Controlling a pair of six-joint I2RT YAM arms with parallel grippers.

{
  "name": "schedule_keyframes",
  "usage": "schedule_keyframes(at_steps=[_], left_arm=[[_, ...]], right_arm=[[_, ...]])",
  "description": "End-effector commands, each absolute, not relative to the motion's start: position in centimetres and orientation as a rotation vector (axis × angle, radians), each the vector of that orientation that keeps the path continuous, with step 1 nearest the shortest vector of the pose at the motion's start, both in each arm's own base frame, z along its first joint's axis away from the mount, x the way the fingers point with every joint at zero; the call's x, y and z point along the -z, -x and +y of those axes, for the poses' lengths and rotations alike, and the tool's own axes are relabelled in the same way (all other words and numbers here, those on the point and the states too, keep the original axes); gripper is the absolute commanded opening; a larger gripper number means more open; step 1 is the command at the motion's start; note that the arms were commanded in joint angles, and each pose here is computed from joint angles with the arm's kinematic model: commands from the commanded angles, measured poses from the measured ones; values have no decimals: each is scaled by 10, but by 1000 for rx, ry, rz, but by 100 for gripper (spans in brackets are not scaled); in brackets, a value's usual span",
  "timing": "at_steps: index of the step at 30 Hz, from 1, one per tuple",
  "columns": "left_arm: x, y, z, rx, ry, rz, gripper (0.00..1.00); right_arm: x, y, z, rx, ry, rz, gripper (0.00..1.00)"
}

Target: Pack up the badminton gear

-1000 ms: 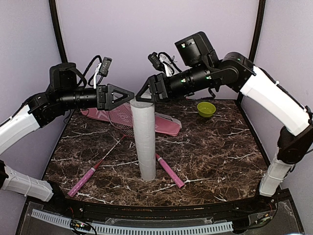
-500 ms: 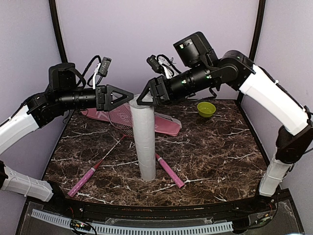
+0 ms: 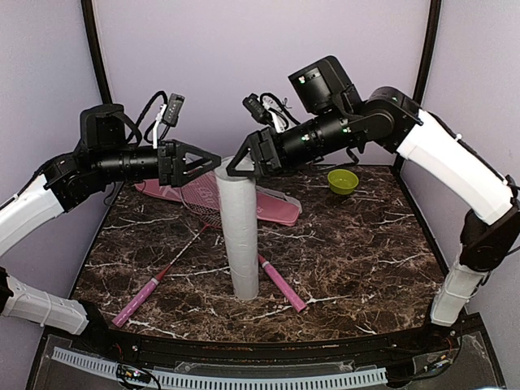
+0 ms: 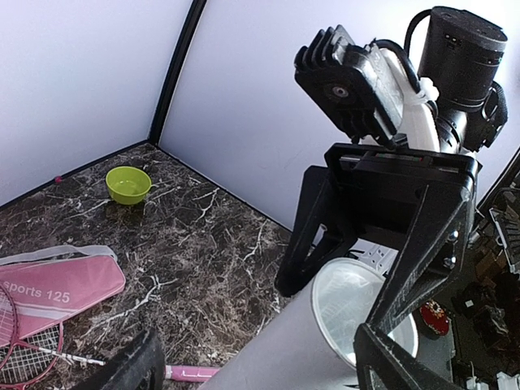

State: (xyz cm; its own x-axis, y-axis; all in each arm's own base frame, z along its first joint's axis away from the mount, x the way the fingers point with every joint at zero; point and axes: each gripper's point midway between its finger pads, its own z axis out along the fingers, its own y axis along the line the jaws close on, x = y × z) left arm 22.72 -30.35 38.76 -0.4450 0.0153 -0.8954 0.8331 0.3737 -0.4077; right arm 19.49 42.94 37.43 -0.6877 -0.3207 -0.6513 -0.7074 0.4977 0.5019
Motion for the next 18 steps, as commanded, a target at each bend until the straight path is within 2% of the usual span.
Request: schedule_keyframes(at_steps=[1, 5, 13, 18], left_arm=[[-327, -216, -302, 1134, -856, 1949, 82], [-327, -216, -300, 1122, -859, 1942, 82], [-344, -219, -303, 1142, -833, 1883, 82], [-346, -219, -302, 1142, -830, 1884, 82]], right_arm=[[-257, -186, 391, -686, 923, 2679, 58], [-266, -189, 394, -699, 903, 2652, 57], [-387, -216, 415, -946, 714, 2298, 60], [-429, -222, 411, -1083, 656, 2142, 62]])
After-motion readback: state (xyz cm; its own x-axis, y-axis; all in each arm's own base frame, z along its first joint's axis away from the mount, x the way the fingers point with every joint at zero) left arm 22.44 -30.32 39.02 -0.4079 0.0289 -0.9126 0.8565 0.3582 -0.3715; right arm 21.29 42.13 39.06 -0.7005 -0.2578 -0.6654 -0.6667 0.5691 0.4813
